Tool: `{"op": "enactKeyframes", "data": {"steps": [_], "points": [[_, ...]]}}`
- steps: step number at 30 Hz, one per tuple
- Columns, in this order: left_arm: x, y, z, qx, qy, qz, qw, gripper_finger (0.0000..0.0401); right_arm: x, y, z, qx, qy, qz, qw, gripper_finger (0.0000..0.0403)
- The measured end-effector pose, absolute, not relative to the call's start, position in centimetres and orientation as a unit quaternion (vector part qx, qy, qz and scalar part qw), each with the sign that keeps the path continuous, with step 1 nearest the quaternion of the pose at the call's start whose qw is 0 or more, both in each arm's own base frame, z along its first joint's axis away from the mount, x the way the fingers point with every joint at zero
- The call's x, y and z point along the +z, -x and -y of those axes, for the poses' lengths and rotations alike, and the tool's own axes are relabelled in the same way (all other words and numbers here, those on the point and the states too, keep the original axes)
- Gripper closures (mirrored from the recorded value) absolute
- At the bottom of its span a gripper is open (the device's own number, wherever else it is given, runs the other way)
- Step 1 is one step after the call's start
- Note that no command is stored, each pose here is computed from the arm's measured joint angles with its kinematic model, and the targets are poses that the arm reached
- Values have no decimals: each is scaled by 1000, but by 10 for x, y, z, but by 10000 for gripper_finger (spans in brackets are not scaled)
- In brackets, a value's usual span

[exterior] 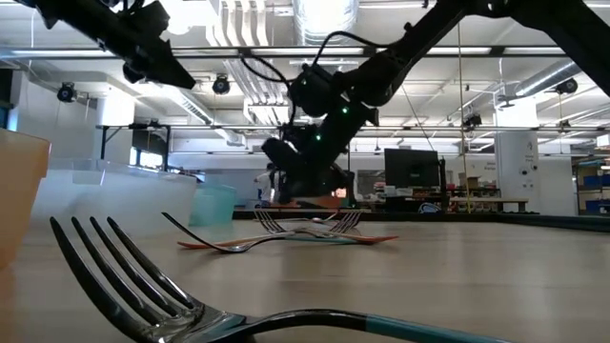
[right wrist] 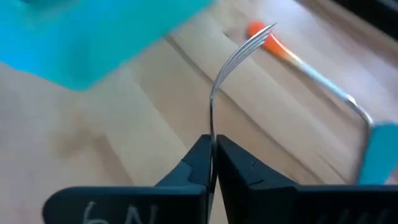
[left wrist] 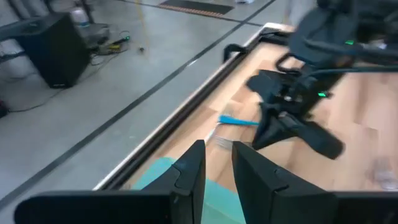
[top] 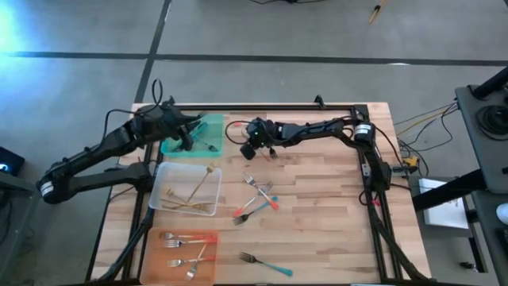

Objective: Sort silverware by color (type)
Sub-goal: Put the orange fork into the orange bin

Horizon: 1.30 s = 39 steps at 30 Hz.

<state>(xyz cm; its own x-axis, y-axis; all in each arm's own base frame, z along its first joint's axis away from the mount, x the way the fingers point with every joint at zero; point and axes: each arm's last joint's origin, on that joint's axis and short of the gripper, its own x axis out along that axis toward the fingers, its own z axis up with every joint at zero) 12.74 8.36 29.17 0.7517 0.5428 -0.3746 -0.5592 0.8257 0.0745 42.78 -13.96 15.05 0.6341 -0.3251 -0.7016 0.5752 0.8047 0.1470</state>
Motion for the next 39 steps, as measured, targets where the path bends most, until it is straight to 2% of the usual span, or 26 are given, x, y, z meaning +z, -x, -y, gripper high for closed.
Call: {"op": "enactKeyframes", "data": {"steps": [2, 8, 11, 14, 19, 23, 26, 32, 39], "points": [[289, -129, -82, 264, 32, -190, 945, 337, 160, -431, 138, -235, -171, -335, 896, 393], [266, -139, -77, 98, 86, -159, 979, 337, 201, -430, 132, -207, -114, -300, 924, 393], [246, -144, -79, 88, 99, -131, 982, 337, 226, -424, 132, -204, -88, -273, 936, 393], [233, -149, -82, 87, 80, -66, 991, 337, 249, -419, 130, -198, -62, -243, 948, 393], [232, -151, -84, 80, 5, 81, 994, 337, 284, -409, 127, -191, -19, -192, 963, 394], [236, -154, -86, 88, -30, 149, 984, 337, 306, -404, 126, -189, 14, -145, 971, 394], [236, -160, -91, 103, -28, 148, 983, 337, 315, -403, 125, -188, 33, -114, 975, 394], [236, -181, -105, 106, 36, 88, 990, 337, 323, -405, 126, -187, 53, -75, 978, 394], [241, -200, -117, 105, -19, 65, 992, 337, 327, -406, 123, -145, 51, -51, 987, 394]]}}
